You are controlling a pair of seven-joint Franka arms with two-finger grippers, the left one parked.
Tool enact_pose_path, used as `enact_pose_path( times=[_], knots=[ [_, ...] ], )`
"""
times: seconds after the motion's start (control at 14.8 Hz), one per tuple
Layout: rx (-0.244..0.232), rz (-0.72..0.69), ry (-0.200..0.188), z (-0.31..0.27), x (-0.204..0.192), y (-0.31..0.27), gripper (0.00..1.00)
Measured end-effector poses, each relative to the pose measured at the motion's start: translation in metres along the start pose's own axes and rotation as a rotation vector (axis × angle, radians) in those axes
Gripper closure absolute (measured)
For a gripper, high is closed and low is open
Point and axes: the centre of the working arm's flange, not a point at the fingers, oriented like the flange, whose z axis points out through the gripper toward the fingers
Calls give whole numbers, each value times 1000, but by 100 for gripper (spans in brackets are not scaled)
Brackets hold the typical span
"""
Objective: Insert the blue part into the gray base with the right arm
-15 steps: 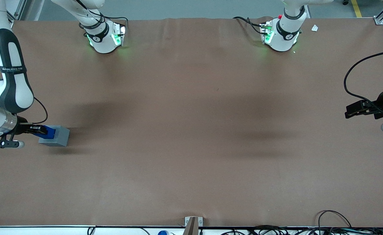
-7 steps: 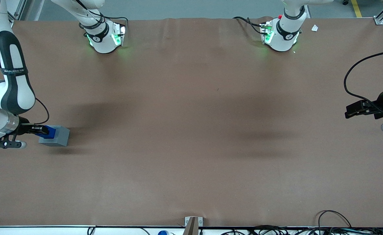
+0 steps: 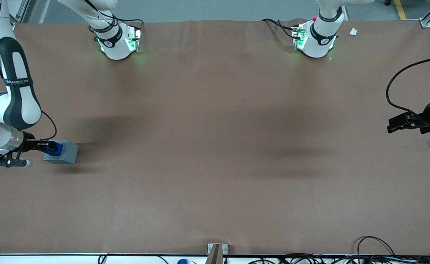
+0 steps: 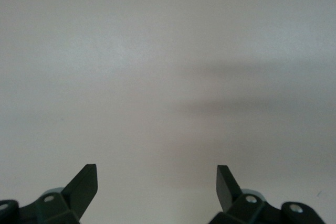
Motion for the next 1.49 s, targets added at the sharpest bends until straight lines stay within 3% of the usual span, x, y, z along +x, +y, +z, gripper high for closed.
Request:
enact_pose_path(
  times=[0.14, 0.2, 0.41, 0.61, 1.15, 1.49],
  knots=[
    [-3, -5, 15, -8, 5, -2, 4],
    [-4, -10, 23, -14, 8, -4, 0],
    [-2, -36, 36, -58, 15, -19, 0],
    [10, -54, 43, -140, 3, -32, 0],
    [79, -98, 69, -307, -95, -75, 0],
    [83, -81, 79, -345, -131, -117, 0]
  ],
)
